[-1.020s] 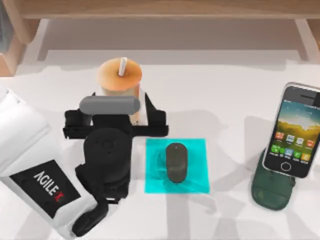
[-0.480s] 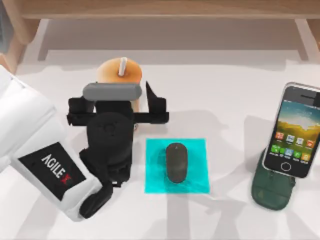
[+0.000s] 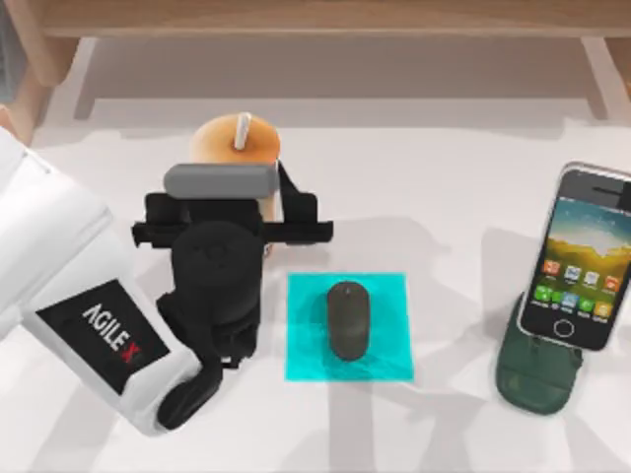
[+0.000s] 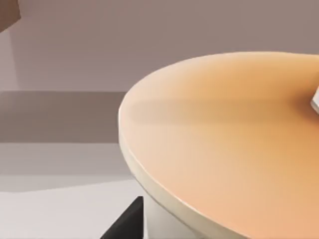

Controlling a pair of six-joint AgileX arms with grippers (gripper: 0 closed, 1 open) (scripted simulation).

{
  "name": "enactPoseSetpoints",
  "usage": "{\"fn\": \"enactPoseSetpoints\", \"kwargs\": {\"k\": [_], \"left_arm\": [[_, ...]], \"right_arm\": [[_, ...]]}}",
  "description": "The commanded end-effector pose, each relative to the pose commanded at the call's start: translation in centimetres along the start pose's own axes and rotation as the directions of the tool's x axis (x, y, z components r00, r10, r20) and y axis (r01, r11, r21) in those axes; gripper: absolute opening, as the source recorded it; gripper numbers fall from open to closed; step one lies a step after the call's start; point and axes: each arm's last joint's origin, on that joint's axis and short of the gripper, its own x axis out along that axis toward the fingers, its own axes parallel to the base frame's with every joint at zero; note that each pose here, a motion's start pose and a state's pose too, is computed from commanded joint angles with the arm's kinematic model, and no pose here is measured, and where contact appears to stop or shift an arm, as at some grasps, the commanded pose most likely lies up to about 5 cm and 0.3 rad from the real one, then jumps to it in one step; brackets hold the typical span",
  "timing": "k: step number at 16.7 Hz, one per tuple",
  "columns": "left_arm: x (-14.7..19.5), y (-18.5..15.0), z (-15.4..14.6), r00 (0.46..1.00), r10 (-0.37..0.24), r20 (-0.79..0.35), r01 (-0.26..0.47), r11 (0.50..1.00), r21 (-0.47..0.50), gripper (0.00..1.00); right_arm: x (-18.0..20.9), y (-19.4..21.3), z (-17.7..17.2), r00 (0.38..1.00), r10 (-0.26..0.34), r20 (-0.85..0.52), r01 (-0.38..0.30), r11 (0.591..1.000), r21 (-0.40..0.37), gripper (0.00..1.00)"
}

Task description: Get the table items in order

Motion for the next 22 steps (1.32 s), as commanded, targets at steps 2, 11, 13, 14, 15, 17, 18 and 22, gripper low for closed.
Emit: {"fn": "enactPoseSetpoints", "kwargs": {"k": [2,11,13,14,15,17,18,22], "left_arm": [[0.0,0.0,0.0,1.0,0.0,0.0,0.0,1.0,0.0,0.25],[0.0,0.0,0.0,1.0,0.0,0.0,0.0,1.0,0.0,0.0],[0.0,0.0,0.0,1.0,0.0,0.0,0.0,1.0,0.0,0.0],[-0.05,-0.04,0.0,1.0,-0.001,0.0,0.001,1.0,0.002,0.0],[-0.05,-0.04,0.06,1.0,-0.001,0.0,0.001,1.0,0.002,0.0],[-0.1,-0.04,0.52,1.0,-0.001,0.0,0.001,1.0,0.002,0.0],[-0.12,-0.04,0.77,1.0,-0.001,0.0,0.001,1.0,0.002,0.0],[-0.15,-0.04,0.88,1.0,-0.001,-0.002,0.001,1.0,0.005,0.0]], "right_arm": [[0.0,0.0,0.0,1.0,0.0,0.0,0.0,1.0,0.0,1.0],[0.0,0.0,0.0,1.0,0.0,0.0,0.0,1.0,0.0,1.0],[0.0,0.0,0.0,1.0,0.0,0.0,0.0,1.0,0.0,1.0],[0.0,0.0,0.0,1.0,0.0,0.0,0.0,1.0,0.0,1.0],[0.0,0.0,0.0,1.0,0.0,0.0,0.0,1.0,0.0,1.0],[0.0,0.0,0.0,1.0,0.0,0.0,0.0,1.0,0.0,1.0],[0.0,0.0,0.0,1.0,0.0,0.0,0.0,1.0,0.0,1.0],[0.0,0.0,0.0,1.0,0.0,0.0,0.0,1.0,0.0,1.0]]}}
